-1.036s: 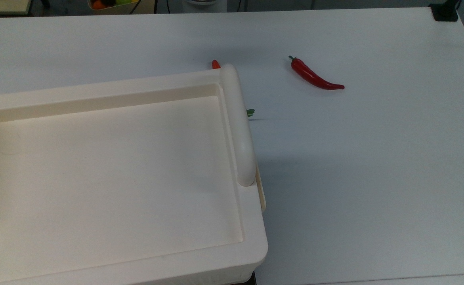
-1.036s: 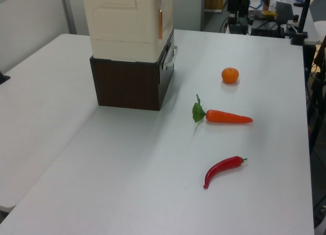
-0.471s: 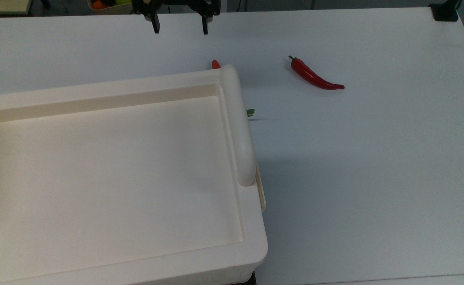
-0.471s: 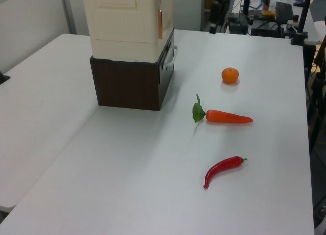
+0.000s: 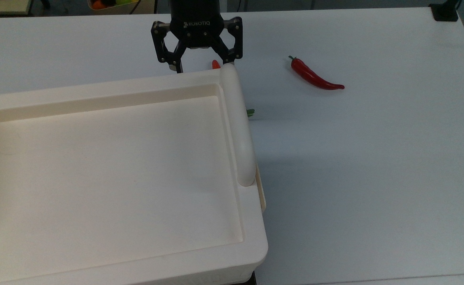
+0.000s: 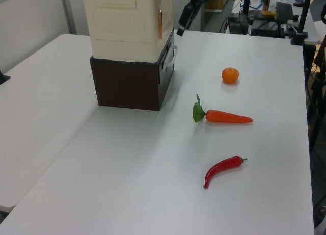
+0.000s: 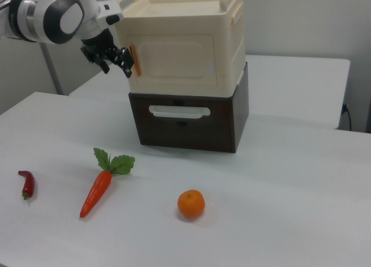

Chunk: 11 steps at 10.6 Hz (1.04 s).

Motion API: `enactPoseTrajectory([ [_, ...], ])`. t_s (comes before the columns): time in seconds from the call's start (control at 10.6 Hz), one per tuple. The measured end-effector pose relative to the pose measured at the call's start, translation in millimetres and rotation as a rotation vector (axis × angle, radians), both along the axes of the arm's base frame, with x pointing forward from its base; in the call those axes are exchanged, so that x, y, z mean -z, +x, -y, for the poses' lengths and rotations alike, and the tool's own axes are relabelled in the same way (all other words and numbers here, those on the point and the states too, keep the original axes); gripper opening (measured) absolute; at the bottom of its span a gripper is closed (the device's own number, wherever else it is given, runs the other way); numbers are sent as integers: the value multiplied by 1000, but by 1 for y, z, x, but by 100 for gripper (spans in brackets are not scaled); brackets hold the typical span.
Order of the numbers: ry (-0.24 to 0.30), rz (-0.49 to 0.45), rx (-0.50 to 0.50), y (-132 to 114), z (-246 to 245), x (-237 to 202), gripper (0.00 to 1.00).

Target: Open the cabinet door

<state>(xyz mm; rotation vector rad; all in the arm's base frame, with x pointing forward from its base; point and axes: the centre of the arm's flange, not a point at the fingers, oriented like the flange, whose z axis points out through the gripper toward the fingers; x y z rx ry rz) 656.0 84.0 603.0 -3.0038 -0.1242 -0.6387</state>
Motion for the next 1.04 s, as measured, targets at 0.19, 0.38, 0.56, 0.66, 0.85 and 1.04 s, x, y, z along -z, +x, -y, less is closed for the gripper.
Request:
enactPoseTrajectory([
  [0.19,6,100,-17,14,-17,-1,79],
  [0.38,5,153,-16,27,-21,2,79],
  [0.56,-2,195,6,36,-10,4,70],
  [0.66,-6,200,11,38,-7,6,66],
  [0.85,-6,205,9,38,-8,5,57],
  [1.04,-11,217,21,39,-1,3,26],
])
